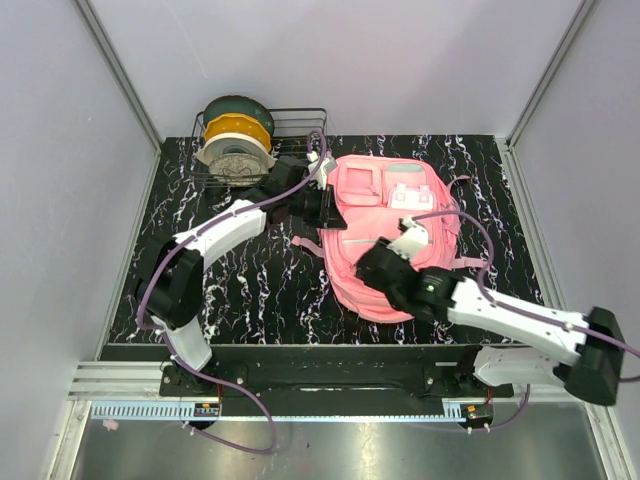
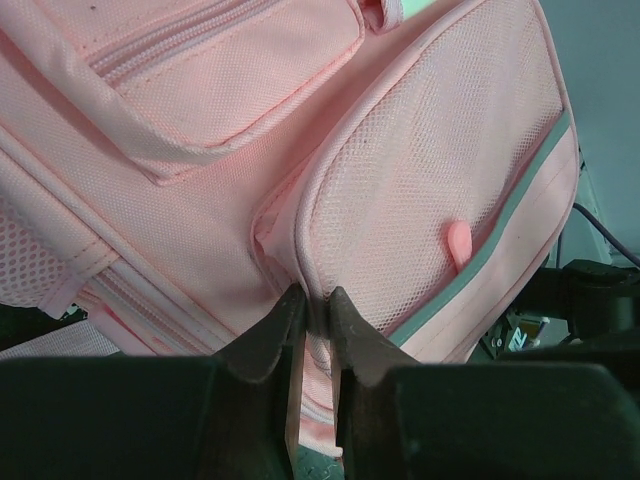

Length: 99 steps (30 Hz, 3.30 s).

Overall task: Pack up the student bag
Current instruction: Zip the student bag at the center of the board.

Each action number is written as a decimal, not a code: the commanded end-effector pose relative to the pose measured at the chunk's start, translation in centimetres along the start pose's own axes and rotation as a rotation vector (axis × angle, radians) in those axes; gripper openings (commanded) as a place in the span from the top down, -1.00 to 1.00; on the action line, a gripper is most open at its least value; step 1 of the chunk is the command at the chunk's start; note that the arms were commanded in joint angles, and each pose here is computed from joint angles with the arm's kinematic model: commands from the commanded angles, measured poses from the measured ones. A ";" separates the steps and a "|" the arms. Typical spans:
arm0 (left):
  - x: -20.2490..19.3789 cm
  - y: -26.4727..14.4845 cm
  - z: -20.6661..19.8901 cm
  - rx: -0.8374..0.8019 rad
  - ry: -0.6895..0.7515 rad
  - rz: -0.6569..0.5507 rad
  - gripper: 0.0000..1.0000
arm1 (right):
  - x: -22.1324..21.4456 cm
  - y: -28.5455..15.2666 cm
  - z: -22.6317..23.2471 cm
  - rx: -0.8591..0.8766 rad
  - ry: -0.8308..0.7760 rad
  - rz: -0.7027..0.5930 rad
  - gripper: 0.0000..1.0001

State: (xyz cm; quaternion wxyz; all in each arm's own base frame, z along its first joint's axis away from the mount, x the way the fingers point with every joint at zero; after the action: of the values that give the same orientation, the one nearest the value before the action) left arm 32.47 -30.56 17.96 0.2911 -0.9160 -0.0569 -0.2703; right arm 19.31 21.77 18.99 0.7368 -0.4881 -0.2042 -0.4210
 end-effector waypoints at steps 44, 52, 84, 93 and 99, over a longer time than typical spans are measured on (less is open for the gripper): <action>2.5 -2.6 -5.3 -0.090 0.119 -0.097 1.00 | -2.6 5.0 2.7 -0.164 0.085 0.013 0.10; 2.5 -3.0 -5.6 -0.100 0.122 -0.100 1.00 | -2.1 5.7 3.1 -0.184 0.069 -0.024 -0.01; 3.5 -4.0 -3.0 -0.072 0.131 -0.089 1.00 | 0.3 1.8 -4.4 -0.110 -0.200 -0.045 1.00; 3.5 -6.4 -0.6 0.027 0.139 -0.097 1.00 | 2.9 0.7 -10.3 -0.314 -0.007 -0.123 1.00; 3.4 -8.4 1.2 0.009 0.120 -0.100 0.91 | 4.5 1.1 -9.9 -0.251 -0.069 -0.140 1.00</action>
State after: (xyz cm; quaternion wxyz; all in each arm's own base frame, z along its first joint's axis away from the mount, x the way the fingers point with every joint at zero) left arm 33.01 -27.15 19.43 0.2996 -0.9055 -0.0555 -0.2953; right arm 20.30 12.90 16.57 0.6714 -0.5528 -0.1644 -0.4654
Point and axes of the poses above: each gripper's point midway between its finger pads, its own y axis out along the fingers, its own z axis along the line the jaws close on, x = y × z, the point moved 3 cm from there along -y, back along the fingers, and after that the axes turned 7 degrees about -y, right-handed, at the moved point
